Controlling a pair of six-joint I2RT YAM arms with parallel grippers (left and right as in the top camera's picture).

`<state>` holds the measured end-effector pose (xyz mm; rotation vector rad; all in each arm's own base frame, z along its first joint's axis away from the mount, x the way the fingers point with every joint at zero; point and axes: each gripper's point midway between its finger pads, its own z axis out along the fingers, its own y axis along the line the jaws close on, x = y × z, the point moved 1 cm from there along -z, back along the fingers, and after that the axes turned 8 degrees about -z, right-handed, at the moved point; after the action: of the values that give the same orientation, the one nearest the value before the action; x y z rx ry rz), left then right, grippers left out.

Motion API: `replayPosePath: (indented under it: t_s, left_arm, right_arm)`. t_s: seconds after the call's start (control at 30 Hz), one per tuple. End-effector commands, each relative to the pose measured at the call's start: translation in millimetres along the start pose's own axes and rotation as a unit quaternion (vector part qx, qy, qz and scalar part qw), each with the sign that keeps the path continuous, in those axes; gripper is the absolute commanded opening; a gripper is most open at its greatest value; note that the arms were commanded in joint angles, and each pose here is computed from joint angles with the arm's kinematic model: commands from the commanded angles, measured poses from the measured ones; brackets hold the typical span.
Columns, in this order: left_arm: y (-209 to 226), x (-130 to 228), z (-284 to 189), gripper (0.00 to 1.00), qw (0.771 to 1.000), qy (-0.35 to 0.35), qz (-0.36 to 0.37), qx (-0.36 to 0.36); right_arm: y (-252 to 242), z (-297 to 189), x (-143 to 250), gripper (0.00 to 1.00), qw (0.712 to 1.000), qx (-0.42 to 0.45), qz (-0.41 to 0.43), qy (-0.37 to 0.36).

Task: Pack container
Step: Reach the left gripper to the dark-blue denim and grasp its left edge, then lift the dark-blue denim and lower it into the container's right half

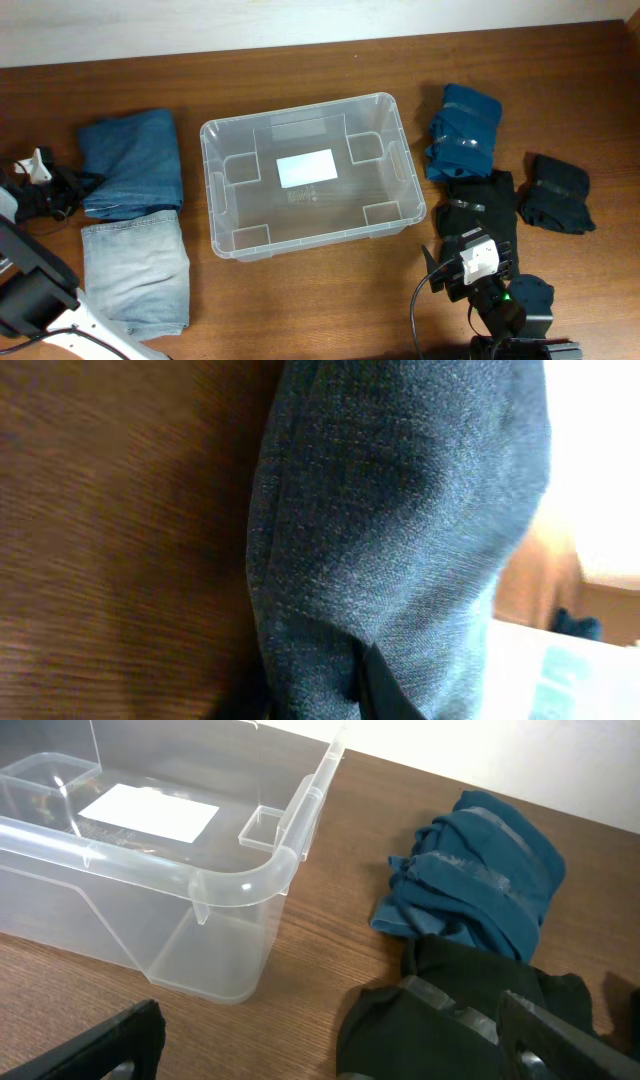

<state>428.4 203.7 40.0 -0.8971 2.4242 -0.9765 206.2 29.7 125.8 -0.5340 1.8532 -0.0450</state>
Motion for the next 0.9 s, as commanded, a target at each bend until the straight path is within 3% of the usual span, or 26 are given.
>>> replayPosePath:
  t_s: [0.0,0.37,0.57,0.73,0.87]
  left_arm:
    - [-64.1,-13.8,-39.5,0.00,0.995,-0.027,0.055,0.076]
    - [-190.5,5.9,-158.9,0.00,0.979,-0.134,0.134,0.077]
    - [-261.7,51.8,-220.6,0.00,0.965,-0.185,0.153,0.108]
    - [-316.1,101.9,-234.0,0.00,0.957,-0.179,0.177,0.143]
    - [-349.5,141.9,-218.1,0.00,0.963,-0.157,0.171,0.138]
  right_arm:
    - [3.8,1.1,1.3,0.98,1.000,-0.009,0.006,0.000]
    - [3.8,1.1,1.3,0.99,1.000,-0.009,0.006,0.000]
    - [3.8,1.1,1.3,0.98,1.000,-0.009,0.006,0.000]
    - [3.8,1.1,1.3,0.98,1.000,-0.009,0.006,0.000]
    - [3.8,1.1,1.3,0.98,1.000,-0.009,0.006,0.000]
